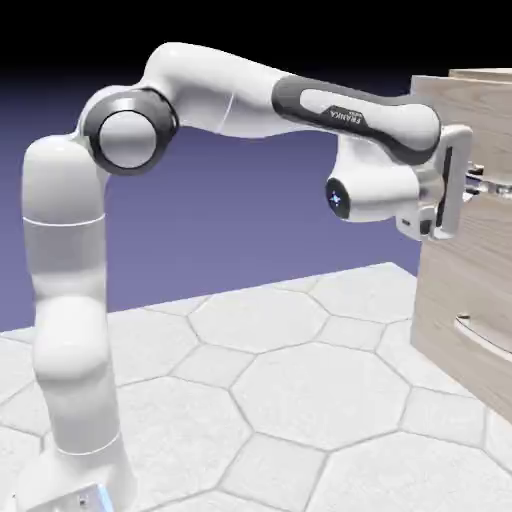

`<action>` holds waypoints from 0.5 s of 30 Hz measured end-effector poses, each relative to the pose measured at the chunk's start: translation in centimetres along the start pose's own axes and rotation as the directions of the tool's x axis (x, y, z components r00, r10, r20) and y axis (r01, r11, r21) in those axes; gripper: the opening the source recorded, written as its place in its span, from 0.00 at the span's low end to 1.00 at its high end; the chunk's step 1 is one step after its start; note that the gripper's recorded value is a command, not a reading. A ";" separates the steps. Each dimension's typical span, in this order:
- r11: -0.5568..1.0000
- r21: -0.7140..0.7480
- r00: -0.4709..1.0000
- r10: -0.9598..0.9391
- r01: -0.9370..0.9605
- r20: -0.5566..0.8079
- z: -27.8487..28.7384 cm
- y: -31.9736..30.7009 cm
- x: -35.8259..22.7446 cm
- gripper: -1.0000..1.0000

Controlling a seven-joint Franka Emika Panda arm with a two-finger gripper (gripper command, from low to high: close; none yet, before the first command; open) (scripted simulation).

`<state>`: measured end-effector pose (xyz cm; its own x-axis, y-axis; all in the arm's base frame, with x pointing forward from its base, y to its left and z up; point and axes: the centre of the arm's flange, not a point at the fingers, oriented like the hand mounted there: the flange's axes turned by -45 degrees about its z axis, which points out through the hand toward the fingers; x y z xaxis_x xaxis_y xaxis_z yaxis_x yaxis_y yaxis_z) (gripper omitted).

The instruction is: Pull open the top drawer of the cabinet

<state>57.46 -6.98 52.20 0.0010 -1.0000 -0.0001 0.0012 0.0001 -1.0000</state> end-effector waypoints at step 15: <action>1.000 -0.001 1.000 0.000 0.000 0.000 -13.9 -0.1 0.0 1.00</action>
